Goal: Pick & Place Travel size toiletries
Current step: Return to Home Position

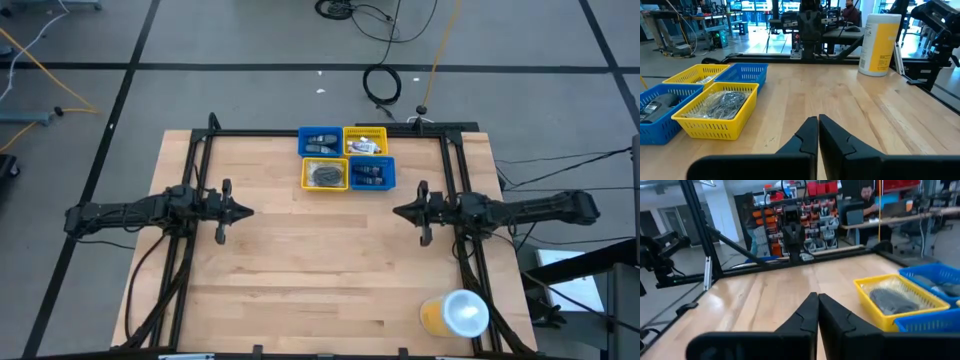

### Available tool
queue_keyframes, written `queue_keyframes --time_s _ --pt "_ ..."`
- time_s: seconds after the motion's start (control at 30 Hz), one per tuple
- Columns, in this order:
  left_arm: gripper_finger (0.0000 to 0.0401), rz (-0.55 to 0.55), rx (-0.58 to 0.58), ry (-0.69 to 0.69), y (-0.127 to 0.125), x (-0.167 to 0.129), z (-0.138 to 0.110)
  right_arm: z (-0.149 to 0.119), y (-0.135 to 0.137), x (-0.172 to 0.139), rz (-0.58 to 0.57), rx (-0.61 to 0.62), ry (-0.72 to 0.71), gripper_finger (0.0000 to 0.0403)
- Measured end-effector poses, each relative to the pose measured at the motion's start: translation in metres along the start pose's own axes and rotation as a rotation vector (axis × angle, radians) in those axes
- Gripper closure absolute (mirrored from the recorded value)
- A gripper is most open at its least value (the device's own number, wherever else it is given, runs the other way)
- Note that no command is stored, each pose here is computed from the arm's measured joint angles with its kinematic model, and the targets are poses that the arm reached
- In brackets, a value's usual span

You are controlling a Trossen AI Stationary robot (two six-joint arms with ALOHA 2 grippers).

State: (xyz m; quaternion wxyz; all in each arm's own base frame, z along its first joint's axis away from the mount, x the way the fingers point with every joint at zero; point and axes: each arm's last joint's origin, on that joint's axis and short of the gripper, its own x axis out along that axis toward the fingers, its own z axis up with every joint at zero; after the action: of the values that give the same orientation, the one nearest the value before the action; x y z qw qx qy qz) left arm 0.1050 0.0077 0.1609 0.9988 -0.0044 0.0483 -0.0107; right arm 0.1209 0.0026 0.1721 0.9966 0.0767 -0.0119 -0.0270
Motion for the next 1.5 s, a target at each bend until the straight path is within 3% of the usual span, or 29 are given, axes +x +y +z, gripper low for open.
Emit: queue_keyframes --time_s 0.2,0.5,0.73,1.03,1.2,1.37,1.5 --pt "0.0397 0.000 0.000 0.000 0.000 0.000 0.000 -0.007 -0.002 -0.005 -0.008 -0.103 0.073 0.0398" --pt "0.0374 0.000 0.000 0.000 0.000 0.000 0.000 -0.007 -0.002 -0.004 -0.009 -0.094 0.072 0.0396" --pt "0.0383 0.000 0.000 0.000 0.000 0.000 0.000 -0.007 -0.001 -0.005 -0.007 -0.094 0.072 0.0394" --pt "0.0397 0.001 0.000 0.001 0.000 0.000 0.000 0.009 -0.002 -0.025 -0.002 -0.076 -0.114 0.0394" --pt "0.0381 0.003 0.001 0.001 0.000 0.000 0.000 -0.001 -0.005 -0.024 -0.019 -0.096 -0.018 0.0396" --pt "0.0376 0.003 0.001 0.001 0.000 0.000 0.000 -0.002 -0.006 -0.024 0.028 -0.146 0.001 0.0398" --pt "0.0384 0.003 0.001 0.000 0.000 0.000 0.000 -0.002 -0.009 -0.024 -0.001 -0.133 0.003 0.0399"
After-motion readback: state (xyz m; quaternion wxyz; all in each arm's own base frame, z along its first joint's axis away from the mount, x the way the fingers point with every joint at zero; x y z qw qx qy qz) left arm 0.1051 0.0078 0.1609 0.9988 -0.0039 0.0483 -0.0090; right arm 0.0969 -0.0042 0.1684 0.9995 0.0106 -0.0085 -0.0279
